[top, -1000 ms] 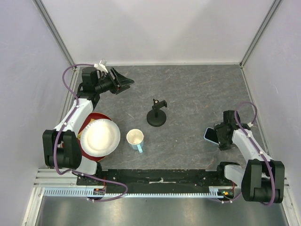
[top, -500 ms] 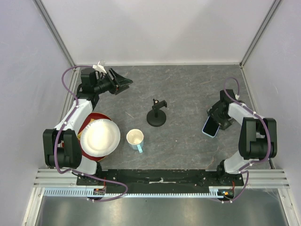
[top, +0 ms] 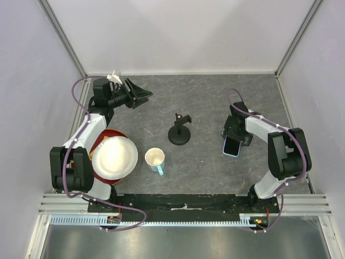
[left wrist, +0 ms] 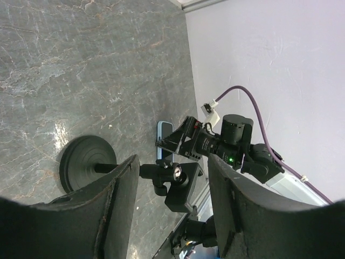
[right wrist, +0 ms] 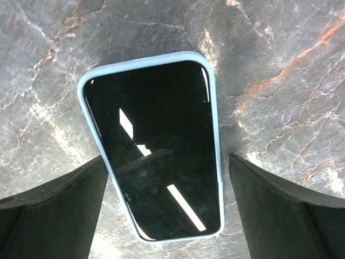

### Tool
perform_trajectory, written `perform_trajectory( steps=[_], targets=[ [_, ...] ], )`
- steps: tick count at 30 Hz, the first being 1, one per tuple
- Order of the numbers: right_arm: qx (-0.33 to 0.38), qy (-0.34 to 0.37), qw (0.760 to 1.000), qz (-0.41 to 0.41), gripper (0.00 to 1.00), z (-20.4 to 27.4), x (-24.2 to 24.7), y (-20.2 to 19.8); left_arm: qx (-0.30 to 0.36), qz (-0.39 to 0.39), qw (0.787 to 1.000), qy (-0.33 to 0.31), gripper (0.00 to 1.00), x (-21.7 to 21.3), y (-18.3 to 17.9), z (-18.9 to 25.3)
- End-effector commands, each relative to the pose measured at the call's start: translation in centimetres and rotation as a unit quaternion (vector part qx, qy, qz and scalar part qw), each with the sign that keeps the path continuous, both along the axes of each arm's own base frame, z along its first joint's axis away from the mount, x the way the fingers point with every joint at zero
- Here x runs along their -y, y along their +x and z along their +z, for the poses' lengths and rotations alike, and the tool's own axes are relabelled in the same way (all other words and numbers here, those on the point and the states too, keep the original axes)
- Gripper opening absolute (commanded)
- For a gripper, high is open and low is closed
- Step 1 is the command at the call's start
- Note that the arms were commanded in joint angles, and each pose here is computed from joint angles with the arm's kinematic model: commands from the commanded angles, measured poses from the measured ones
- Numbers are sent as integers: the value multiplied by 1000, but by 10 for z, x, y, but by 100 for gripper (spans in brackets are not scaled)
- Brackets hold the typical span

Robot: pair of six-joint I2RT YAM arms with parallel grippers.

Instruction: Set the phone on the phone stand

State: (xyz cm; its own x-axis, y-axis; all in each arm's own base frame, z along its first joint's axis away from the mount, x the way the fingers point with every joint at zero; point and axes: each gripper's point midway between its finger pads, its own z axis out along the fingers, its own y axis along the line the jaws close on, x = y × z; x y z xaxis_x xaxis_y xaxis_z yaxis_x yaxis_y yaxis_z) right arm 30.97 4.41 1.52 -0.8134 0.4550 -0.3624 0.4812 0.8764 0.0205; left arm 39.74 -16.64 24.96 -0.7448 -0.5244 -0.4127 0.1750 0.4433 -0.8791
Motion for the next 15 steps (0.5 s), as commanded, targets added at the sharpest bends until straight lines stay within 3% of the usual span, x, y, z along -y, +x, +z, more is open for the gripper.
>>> perform_trajectory(
  steps=[1, 8, 15],
  targets=[
    [-26, -28, 997, 71, 98, 3, 0, -18, 8, -12, 1000, -18, 60, 3, -1, 8],
    [-50, 27, 993, 103, 89, -12, -23, -32, 10, -16, 1000, -21, 60, 4, -1, 9],
    [-60, 65, 988, 126, 67, -29, -38, -35, 9, -24, 999, -21, 60, 6, -1, 7]
  ],
)
